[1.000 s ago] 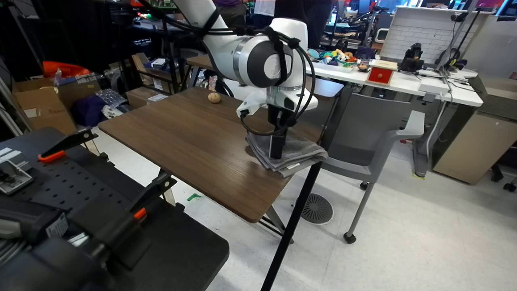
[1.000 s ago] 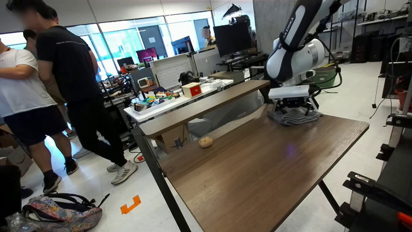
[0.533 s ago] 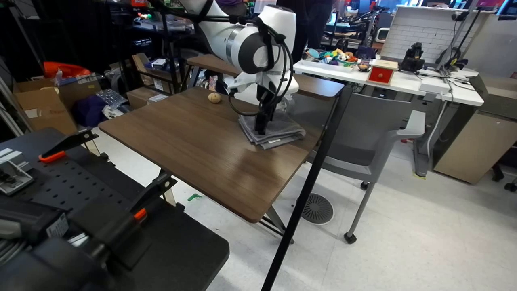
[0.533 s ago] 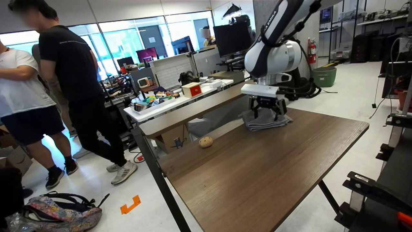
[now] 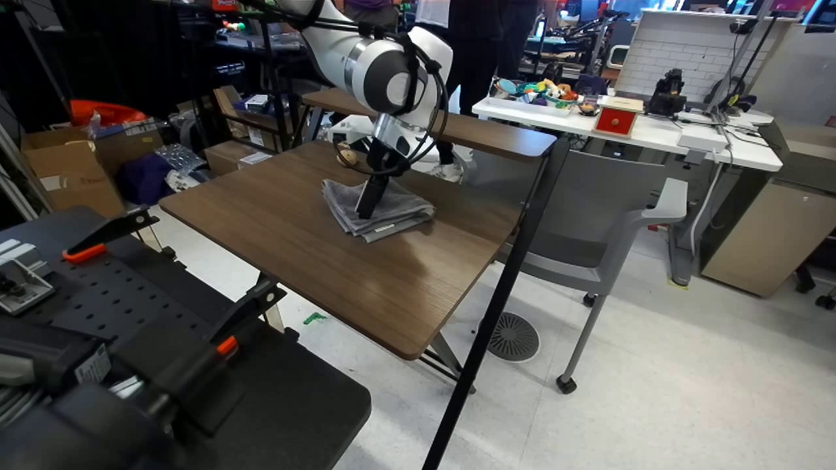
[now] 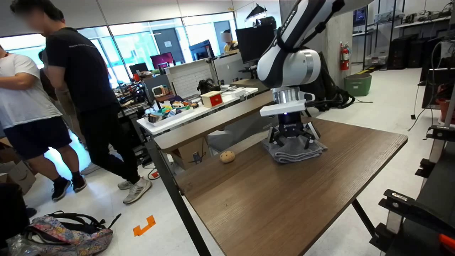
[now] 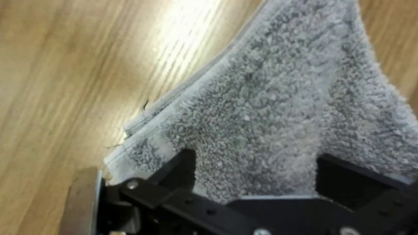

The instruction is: Move the potato to the left, wipe the table with the grey towel

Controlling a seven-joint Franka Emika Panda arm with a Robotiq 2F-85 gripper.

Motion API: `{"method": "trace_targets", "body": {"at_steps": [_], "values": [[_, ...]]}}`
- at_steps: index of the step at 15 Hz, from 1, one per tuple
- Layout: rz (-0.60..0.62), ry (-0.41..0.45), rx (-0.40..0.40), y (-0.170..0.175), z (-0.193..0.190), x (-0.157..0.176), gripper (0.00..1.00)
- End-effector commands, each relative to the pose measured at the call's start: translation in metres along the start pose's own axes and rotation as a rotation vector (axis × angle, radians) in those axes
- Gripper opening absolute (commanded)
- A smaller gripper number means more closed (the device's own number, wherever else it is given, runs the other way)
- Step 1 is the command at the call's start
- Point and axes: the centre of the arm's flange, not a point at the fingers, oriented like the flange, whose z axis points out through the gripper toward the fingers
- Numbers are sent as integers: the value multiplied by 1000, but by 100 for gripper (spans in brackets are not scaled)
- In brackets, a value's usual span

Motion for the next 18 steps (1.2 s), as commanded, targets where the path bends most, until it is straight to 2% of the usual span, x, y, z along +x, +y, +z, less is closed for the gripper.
{"method": "trace_targets", "body": {"at_steps": [1,5,8,10,12,13,18], "values": [[-50,19,-155,39,-6,-4,100],[-2,138,-307,101,3,31,100],[67,204,-364,142,3,67,100],[67,251,-358,156,1,77,100],[17,307,-327,157,6,73,100],[-29,365,-276,151,8,66,100],[-197,460,-135,117,8,15,100]]}}
